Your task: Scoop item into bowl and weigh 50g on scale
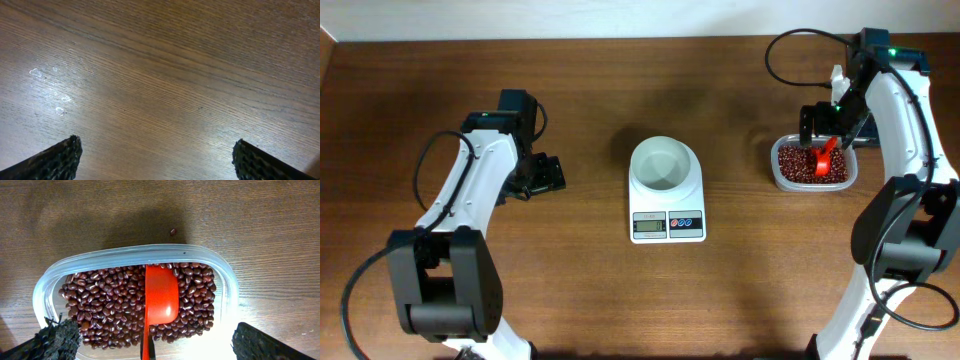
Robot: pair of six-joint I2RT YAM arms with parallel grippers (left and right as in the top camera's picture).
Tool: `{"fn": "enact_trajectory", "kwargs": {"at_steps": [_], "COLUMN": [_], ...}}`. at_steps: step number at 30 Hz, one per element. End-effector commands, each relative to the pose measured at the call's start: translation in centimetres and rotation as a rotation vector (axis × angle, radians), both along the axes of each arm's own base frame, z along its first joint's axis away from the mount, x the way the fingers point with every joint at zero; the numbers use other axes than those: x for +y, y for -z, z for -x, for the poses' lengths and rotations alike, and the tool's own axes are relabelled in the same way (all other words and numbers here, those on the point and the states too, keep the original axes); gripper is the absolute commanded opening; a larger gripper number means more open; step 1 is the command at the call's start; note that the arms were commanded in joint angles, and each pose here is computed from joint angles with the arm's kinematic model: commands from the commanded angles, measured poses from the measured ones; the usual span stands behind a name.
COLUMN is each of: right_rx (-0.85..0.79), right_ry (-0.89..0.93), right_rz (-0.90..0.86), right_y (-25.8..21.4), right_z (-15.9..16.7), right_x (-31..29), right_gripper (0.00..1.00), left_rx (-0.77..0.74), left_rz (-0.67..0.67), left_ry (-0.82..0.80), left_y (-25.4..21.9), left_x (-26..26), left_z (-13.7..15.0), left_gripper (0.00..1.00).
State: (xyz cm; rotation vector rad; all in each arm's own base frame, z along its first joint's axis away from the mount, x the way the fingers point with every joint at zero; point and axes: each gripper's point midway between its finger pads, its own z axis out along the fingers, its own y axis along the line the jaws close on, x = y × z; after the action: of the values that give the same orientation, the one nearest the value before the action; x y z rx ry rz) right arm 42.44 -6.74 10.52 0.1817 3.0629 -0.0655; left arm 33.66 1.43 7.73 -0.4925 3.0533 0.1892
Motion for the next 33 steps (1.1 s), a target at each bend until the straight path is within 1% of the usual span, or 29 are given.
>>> {"fn": "enact_trajectory", "kwargs": {"at_steps": [1, 14, 16, 17, 18, 19, 20, 21, 22, 23, 24, 25, 26, 27, 28, 29, 30, 33], "right_rx": [-0.027, -0.027, -0.027, -0.027, -0.027, -0.027, -0.027, -0.027, -0.027, -0.027, -0.027, -0.027, -0.027, -0.027, -0.027, -0.027, -0.027, -0.027], "right_ry": [0.008, 0.008, 0.008, 0.008, 0.008, 0.008, 0.008, 0.008, 0.008, 0.008, 0.008, 0.008, 0.008, 0.008, 0.008, 0.008, 0.008, 0.008], "right_rz": [0.002, 0.002, 0.002, 0.002, 0.002, 0.002, 0.002, 0.002, 0.002, 0.002, 0.002, 0.002, 0.002, 0.002, 0.002, 0.002, 0.002, 0.002], "right_y": [-0.8, -0.8, -0.8, -0.8, -0.8, -0.8, -0.8, -0.8, -0.8, -0.8, -0.8, -0.8, -0.8, -0.8, -0.8, -0.8, -0.8, -0.8], "right_z": [-0.4, -0.4, -0.4, -0.4, -0.4, -0.4, -0.4, -0.4, -0.4, -0.4, -0.4, -0.4, -0.4, -0.4, -0.4, -0.4, -0.4, -0.4], "right_x": [-0.1, -0.1, -0.1, -0.1, -0.1, -0.1, -0.1, -0.1, -0.1, -0.1, -0.1, -0.1, -0.1, -0.1, -0.1, -0.1, -0.1, -0.1], "right_gripper": [0.99, 0.99, 0.99, 0.99, 0.99, 0.99, 0.99, 0.99, 0.99, 0.99, 0.99, 0.99, 0.99, 0.99, 0.99, 0.99, 0.99, 0.99], "left_rx": [-0.018, -0.018, -0.081, -0.090, -0.106, -0.101, -0.128, -0.170, -0.202, -0.221, -0.186, -0.153, -0.120, -0.108, -0.106, -0.120, -0.132, -0.161], "left_rz": [0.000, 0.000, 0.062, 0.117, 0.197, 0.329, 0.341, 0.343, 0.349, 0.360, 0.369, 0.374, 0.384, 0.381, 0.384, 0.344, 0.306, 0.265], "left_ry": [-0.019, -0.019, -0.017, -0.013, -0.003, 0.075, 0.167, 0.256, 0.331, 0.414, 0.503, 0.555, 0.641, 0.703, 0.736, 0.724, 0.674, 0.657], "left_y": [-0.6, -0.6, -0.6, -0.6, -0.7, -1.1, -2.9, -4.9, -6.6, -8.0, -8.4, -8.3, -8.2, -8.2, -8.2, -8.1, -8.0, -8.2], "left_x": [0.2, 0.2, -0.8, -1.8, -3.2, -5.8, -7.9, -9.8, -11.9, -14.3, -16.9, -18.4, -20.7, -22.2, -23.1, -23.1, -22.6, -22.2], "left_z": [-0.2, -0.2, -1.7, -2.0, -2.4, -2.1, -1.5, -0.8, 0.2, 1.6, 3.9, 5.3, 7.2, 8.5, 9.1, 8.9, 8.5, 7.8], "left_gripper": [0.99, 0.99, 0.99, 0.99, 0.97, 0.52, 0.59, 0.64, 0.73, 0.93, 0.95, 0.95, 0.98, 1.00, 0.99, 0.99, 0.99, 0.99]}}
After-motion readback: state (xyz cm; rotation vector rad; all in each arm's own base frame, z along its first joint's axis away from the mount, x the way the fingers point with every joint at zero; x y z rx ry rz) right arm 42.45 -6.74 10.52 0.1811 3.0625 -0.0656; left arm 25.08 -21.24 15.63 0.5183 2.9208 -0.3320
